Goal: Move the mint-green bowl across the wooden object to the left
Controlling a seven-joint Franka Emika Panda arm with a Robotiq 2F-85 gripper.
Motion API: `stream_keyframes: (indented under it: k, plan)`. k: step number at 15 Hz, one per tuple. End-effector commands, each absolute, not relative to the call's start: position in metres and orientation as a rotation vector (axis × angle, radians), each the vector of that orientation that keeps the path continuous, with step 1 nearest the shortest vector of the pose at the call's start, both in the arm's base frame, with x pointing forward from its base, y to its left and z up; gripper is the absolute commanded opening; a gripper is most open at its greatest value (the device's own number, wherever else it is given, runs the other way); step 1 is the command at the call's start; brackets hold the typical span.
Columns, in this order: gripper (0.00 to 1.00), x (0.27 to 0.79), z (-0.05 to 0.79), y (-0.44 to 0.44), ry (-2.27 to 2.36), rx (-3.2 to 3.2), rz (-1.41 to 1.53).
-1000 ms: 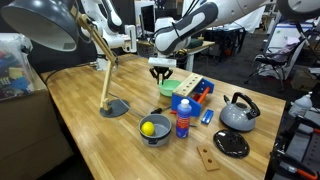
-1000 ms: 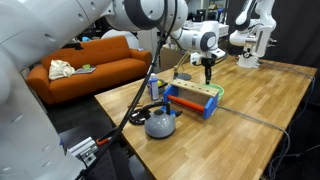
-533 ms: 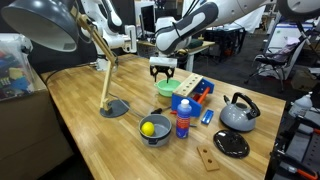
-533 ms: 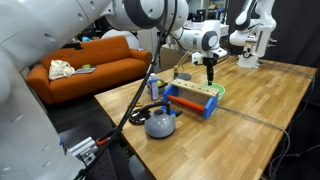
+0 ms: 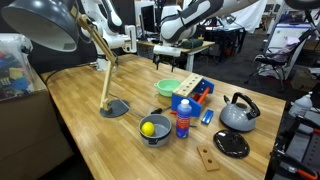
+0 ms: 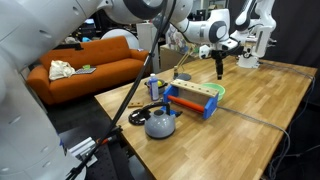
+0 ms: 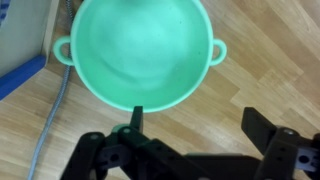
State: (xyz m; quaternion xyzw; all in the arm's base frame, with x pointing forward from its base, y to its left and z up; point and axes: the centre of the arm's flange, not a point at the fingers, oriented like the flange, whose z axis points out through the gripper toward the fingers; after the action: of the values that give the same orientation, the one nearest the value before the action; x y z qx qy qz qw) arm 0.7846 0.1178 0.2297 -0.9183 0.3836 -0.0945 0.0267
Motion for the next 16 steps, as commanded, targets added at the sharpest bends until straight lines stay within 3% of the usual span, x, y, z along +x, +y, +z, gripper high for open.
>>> stream_keyframes:
  k: [1, 7, 15, 16]
  plan:
    - [1.00, 0.757, 0.258, 0.084, 1.242, -2.788, -0.289]
    - [1.00, 0.721, 0.283, -0.008, 1.588, -2.641, -0.246]
    - [1.00, 0.593, 0.276, -0.143, 2.062, -2.290, 0.146]
    - [1.00, 0.633, 0.276, -0.129, 2.047, -2.363, 0.072]
